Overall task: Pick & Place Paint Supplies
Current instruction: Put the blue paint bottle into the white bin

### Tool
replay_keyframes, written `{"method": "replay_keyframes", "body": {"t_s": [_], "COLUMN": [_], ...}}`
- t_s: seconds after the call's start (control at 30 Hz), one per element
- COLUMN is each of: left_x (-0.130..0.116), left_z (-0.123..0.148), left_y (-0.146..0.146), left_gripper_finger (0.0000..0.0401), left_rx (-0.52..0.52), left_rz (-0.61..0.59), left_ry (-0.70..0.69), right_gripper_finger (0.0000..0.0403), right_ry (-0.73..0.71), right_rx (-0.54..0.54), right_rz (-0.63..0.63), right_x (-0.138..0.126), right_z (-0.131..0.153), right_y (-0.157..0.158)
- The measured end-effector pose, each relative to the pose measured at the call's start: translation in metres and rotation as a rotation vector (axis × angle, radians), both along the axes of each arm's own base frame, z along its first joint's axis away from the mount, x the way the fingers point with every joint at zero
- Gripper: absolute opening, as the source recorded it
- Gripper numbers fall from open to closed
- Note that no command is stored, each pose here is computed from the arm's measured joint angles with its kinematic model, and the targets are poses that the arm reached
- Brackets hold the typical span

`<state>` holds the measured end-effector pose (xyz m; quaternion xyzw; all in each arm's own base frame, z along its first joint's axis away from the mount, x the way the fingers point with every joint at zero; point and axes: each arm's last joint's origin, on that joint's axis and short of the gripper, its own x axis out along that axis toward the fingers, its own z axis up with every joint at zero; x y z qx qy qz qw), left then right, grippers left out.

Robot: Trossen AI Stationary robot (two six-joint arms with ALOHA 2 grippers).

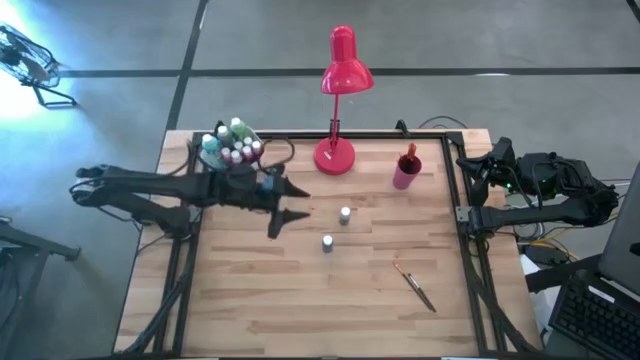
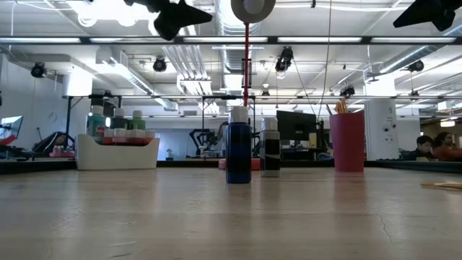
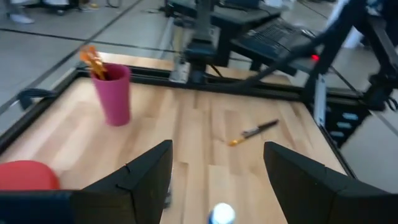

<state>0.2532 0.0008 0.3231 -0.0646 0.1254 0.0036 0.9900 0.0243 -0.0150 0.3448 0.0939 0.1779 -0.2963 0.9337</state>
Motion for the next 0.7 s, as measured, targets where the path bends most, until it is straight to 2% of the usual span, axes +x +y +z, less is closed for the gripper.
{"method": "replay_keyframes", "body": {"t_s": [0.27, 0.7], "left_x": [0.020, 0.053], "left_z": [-0.023, -0.074], "left_y": [-0.023, -0.041], "left_gripper_finger": [0.0257, 0.0257], "left_rx": [0.006, 0.066], "left_rz": [-0.081, -0.149], "left_ry": [0.082, 0.251], "right_gripper_finger": [0.0008, 0.0008], "right_ry": [0.000, 0.000], "right_rx": [0.000, 0.000], "right_rz": [0.000, 0.000], "right_x": [0.000, 0.000], "right_z": [0.000, 0.000], "right_y": [0.000, 0.000]}}
